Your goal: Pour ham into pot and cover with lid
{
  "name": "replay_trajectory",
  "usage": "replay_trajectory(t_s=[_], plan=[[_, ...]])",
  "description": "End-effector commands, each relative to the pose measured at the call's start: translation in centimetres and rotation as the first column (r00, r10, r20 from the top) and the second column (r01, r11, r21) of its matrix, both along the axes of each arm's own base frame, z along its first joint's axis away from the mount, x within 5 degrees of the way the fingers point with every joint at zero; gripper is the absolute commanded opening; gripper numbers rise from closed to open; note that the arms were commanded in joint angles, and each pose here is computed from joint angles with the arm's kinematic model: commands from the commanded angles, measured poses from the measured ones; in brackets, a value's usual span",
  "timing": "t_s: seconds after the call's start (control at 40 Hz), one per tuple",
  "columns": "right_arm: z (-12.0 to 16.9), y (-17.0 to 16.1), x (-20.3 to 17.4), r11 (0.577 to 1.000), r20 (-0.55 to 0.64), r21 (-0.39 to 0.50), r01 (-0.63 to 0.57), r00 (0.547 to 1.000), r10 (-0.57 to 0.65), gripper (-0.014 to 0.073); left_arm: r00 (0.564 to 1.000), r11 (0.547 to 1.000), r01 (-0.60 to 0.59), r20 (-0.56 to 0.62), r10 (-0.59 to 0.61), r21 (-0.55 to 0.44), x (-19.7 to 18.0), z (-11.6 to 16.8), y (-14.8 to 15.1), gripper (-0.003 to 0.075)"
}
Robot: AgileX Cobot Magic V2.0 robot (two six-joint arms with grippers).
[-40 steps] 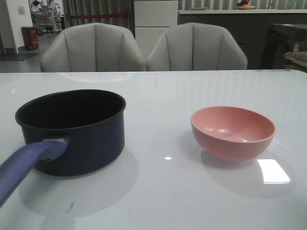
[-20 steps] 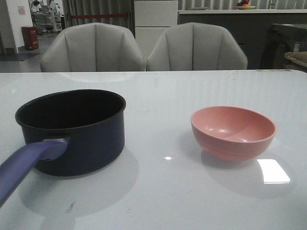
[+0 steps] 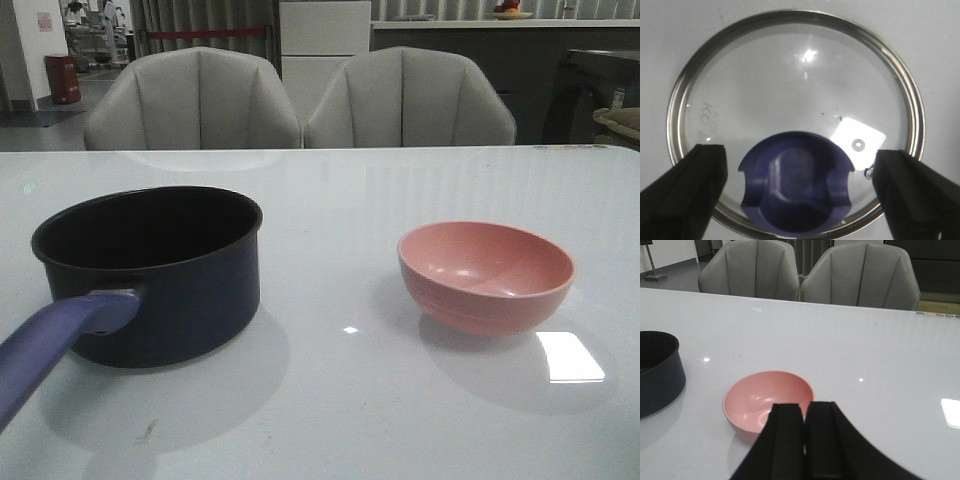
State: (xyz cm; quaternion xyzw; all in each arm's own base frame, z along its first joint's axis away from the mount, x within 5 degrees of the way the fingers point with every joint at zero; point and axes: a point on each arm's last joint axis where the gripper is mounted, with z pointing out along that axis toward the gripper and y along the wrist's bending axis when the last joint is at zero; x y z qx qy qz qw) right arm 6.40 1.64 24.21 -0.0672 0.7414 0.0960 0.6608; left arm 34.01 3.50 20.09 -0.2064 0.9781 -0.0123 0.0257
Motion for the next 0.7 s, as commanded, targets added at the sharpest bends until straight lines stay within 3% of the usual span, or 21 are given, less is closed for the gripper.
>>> replay_trajectory(t_s=[0.0,0.25,0.57,0.68], plan=[[1.6,-0.1,0.0,1.0,0.097,0.011,0.016,0.995,-0.017,0.0147,1.0,1.0,-0.007,0.025,0.007,-0.016,0.8,1.1,-0.1,0.0629],[1.6,-0.1,0.0,1.0,0.097,0.011,0.016,0.995,-0.017,0.0147,0.998,1.0,-0.004,-0.067,0.002,-0.028,1.1,-0.8,0.0,0.0593],[1.6,-0.2,0.0,1.0,0.098,0.011,0.017,0.995,-0.018,0.0147,0.997,0.999,-0.002,-0.077,0.0,-0.032,1.6,0.5,0.0,0.0125],[1.6,-0.2,0.0,1.0,0.098,0.011,0.017,0.995,-0.018,0.0147,0.998,0.999,0.013,-0.062,-0.015,-0.031,1.9,1.9,0.0,0.0115]])
